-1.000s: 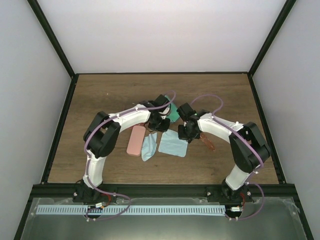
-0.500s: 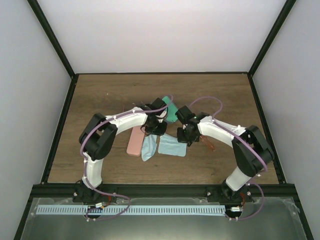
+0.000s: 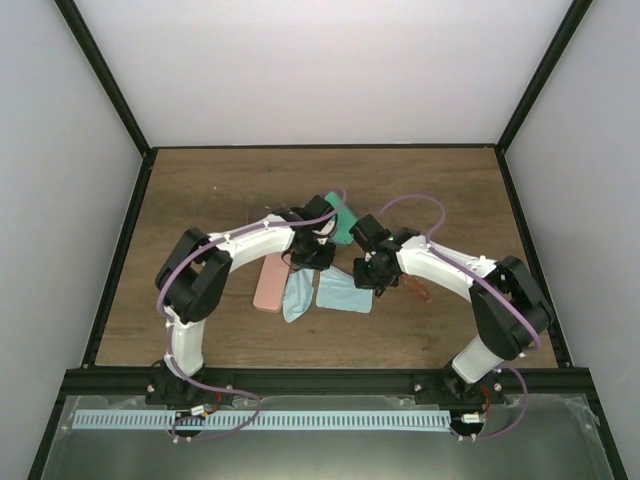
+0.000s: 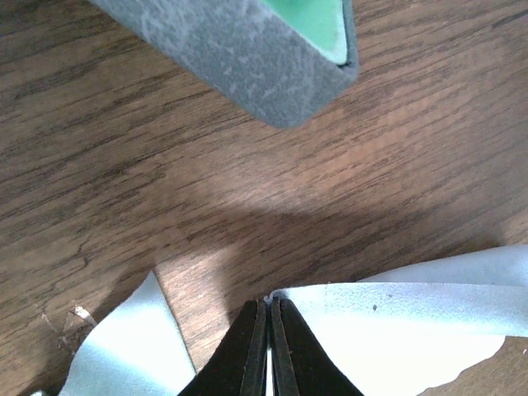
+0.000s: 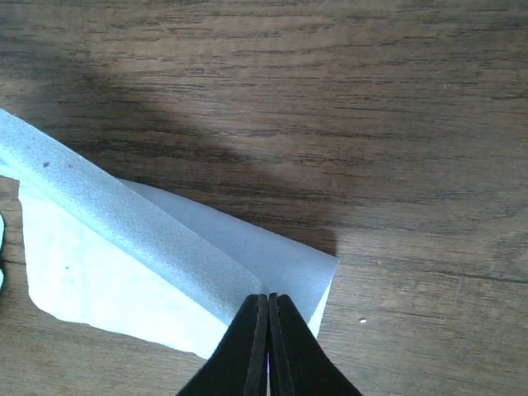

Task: Organize the sunglasses
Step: Fold the glasses cleaning cloth at the center of the board.

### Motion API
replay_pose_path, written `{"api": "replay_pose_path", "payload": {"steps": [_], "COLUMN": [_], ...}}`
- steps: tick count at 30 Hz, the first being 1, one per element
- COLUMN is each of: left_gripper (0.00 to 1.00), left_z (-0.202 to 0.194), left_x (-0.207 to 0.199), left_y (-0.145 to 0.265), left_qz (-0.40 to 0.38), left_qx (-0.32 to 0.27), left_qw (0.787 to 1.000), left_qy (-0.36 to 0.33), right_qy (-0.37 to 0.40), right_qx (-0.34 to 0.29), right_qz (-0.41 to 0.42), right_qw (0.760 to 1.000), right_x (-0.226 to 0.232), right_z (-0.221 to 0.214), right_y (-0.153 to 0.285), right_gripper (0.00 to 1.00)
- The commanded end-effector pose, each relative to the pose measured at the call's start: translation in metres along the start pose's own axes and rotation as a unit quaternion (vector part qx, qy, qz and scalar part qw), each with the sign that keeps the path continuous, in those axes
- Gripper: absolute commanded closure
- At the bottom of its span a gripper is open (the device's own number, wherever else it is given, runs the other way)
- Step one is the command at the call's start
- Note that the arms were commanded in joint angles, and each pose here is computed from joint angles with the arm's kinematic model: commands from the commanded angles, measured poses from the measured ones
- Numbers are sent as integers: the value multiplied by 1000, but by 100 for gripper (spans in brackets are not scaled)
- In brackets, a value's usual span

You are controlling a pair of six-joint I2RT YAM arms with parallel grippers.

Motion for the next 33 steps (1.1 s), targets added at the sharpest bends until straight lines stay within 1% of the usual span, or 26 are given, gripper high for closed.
{"api": "replay_pose_path", "payload": {"steps": [1, 4, 11, 21, 33], "left_gripper": [95, 95, 95, 95, 95], "left_z": [-3, -6, -18, -34, -43], "left_x": [-3, -2, -2, -9, -10], "left_y": [15, 20, 21, 17, 12], "left_qz": [5, 7, 11, 14, 23], "left_qx": [-15, -22, -16, -9, -17], "left_qw": [1000, 1000, 1000, 1000, 1000], "left_qy": [-8, -6, -8, -9, 5], "right_qy": [0, 2, 8, 16, 25], "right_qx": [-5, -5, -6, -7, -4], "right_qz": [-3, -7, -8, -10, -2], "right_qw": [1000, 1000, 1000, 1000, 1000], "right_x": [0, -1, -3, -6, -10], "right_z": [-4, -5, -6, -10, -20], "right_y": [7, 8, 7, 9, 9], "right_gripper": [99, 99, 99, 99, 99]}}
Point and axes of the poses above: each gripper's point midway between its finger pads, its own y axis back along the fingers, its own x axis along the line the jaws close on, z = x × y, the point moved 5 cm from there along y, back along the fingers, and after that the axes turned 4 degrees about y, right-handed, at the moved point
